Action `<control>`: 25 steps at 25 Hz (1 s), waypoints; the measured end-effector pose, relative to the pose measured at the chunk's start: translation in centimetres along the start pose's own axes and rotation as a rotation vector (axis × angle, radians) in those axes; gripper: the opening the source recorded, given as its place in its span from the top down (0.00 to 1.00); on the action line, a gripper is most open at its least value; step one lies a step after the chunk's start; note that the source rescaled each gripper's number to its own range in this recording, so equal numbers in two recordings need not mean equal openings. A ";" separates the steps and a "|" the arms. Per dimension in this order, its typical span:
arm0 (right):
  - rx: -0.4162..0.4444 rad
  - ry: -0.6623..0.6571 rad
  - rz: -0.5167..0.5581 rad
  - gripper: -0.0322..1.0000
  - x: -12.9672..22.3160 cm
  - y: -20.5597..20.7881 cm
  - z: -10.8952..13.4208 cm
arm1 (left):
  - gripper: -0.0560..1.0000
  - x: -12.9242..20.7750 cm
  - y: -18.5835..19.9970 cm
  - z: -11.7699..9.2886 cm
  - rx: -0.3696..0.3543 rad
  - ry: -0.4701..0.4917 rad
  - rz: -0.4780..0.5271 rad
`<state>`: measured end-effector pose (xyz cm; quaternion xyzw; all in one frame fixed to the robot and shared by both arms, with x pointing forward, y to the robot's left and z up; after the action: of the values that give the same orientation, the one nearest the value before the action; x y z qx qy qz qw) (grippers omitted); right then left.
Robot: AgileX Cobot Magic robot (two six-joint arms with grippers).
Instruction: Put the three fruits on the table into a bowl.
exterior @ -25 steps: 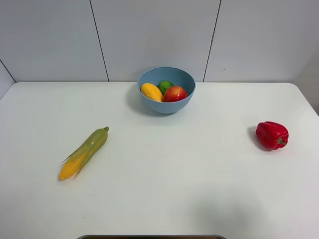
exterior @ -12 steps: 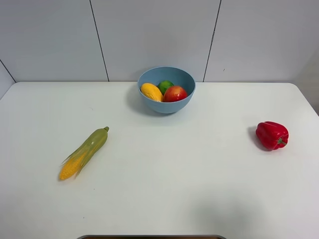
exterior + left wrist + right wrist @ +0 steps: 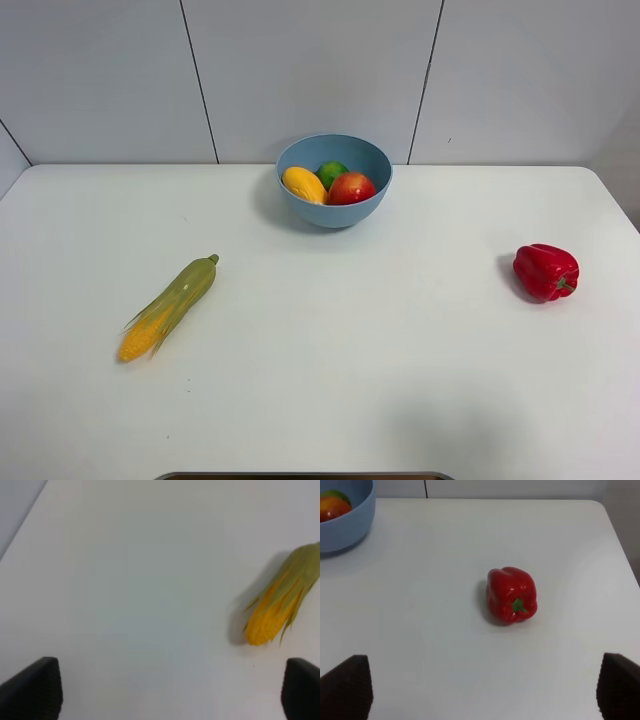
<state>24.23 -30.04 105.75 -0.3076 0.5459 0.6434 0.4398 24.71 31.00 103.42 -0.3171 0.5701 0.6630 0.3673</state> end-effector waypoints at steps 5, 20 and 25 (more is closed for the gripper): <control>0.000 0.000 0.000 0.00 0.0 0.0 0.0 | 0.18 0.5 -0.7 -0.2 0.008 0.002 0.022; 0.000 0.000 0.000 0.00 0.0 0.0 0.0 | 0.18 0.5 -1.2 -0.3 0.011 0.003 0.005; 0.000 0.000 0.000 0.00 0.0 0.0 0.0 | 0.18 0.5 -1.2 -0.3 0.011 0.003 0.005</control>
<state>24.23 -30.04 105.75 -0.3076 0.5459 0.6434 0.4398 25.46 30.89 102.35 -0.3145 0.5753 0.6602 0.3664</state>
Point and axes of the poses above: a point on each arm's last joint axis where the gripper is mounted, y pointing back along that axis away from the gripper, z along the wrist's bending axis when the last joint is at zero, x = y × z, the point moved 2 cm from there along -y, pointing out along that axis toward the gripper, and after that the axes turned 12 degrees about -y, right-handed, at the moved point
